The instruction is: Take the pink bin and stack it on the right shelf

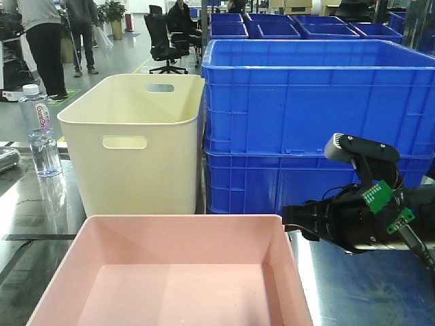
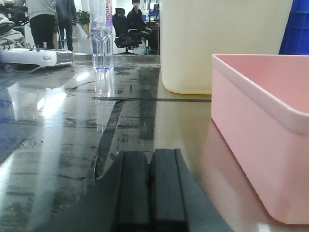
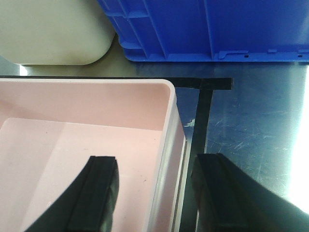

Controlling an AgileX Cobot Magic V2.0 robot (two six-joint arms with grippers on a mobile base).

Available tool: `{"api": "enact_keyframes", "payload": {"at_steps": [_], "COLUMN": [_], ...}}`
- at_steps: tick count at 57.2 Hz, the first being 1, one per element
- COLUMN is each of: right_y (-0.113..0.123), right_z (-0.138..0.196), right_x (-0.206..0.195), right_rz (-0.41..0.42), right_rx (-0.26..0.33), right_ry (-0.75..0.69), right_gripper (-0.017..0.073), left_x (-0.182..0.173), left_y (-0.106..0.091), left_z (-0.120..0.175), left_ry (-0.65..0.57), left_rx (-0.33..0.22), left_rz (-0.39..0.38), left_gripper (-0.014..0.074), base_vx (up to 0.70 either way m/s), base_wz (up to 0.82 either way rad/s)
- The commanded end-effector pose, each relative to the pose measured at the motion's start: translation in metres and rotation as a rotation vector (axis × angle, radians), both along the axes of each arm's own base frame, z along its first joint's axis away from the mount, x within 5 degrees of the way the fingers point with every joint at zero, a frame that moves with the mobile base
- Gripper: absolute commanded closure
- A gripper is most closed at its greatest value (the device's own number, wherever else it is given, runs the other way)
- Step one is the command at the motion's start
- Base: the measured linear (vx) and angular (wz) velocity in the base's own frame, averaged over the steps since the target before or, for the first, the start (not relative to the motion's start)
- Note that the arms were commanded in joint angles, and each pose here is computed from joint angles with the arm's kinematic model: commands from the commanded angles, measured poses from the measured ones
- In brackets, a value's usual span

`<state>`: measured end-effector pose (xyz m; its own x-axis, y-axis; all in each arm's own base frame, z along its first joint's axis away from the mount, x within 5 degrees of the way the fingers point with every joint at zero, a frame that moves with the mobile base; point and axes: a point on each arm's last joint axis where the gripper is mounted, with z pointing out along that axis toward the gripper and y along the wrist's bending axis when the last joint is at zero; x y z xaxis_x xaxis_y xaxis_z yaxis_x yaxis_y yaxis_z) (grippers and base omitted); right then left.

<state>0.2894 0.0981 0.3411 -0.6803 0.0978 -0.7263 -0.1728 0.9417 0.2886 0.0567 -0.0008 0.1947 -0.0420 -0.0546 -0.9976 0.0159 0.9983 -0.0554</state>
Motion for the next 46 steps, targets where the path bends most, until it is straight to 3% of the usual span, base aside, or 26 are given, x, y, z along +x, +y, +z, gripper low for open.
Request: {"api": "enact_keyframes", "payload": {"at_steps": [1,21,30,36,46], "right_y": [-0.004,-0.004,-0.009,-0.01,-0.019], "right_z": [0.024,0.024,0.024,0.027,0.061], "right_x": [-0.002,-0.002,0.0,-0.002,-0.032], "right_rz": [-0.015,-0.015,-0.003,-0.004,-0.01], "right_rx": [0.028,0.027,-0.075,-0.073,-0.045], "right_ry": [-0.122,-0.123,-0.163,-0.17,-0.285], "right_gripper": [0.015,0.015,0.0169,0.0175,0.02], "left_x": [0.0,0.0,0.0,0.0,0.0], "left_y": [0.0,0.0,0.0,0.0,0.0], "left_z": [0.004,0.004,0.004,0.004,0.004], "left_ry": [-0.082,-0.082,-0.082,-0.082,-0.082], "left_rx": [-0.014,-0.014,-0.014,-0.014,-0.014], "left_rz": [-0.004,-0.004,-0.004,-0.004,-0.004], "left_gripper": [0.0599,0.0599,0.0599,0.0599,0.0599], "base_vx": [0.0,0.0,0.0,0.0,0.0], "base_wz": [0.0,0.0,0.0,0.0,0.0]}}
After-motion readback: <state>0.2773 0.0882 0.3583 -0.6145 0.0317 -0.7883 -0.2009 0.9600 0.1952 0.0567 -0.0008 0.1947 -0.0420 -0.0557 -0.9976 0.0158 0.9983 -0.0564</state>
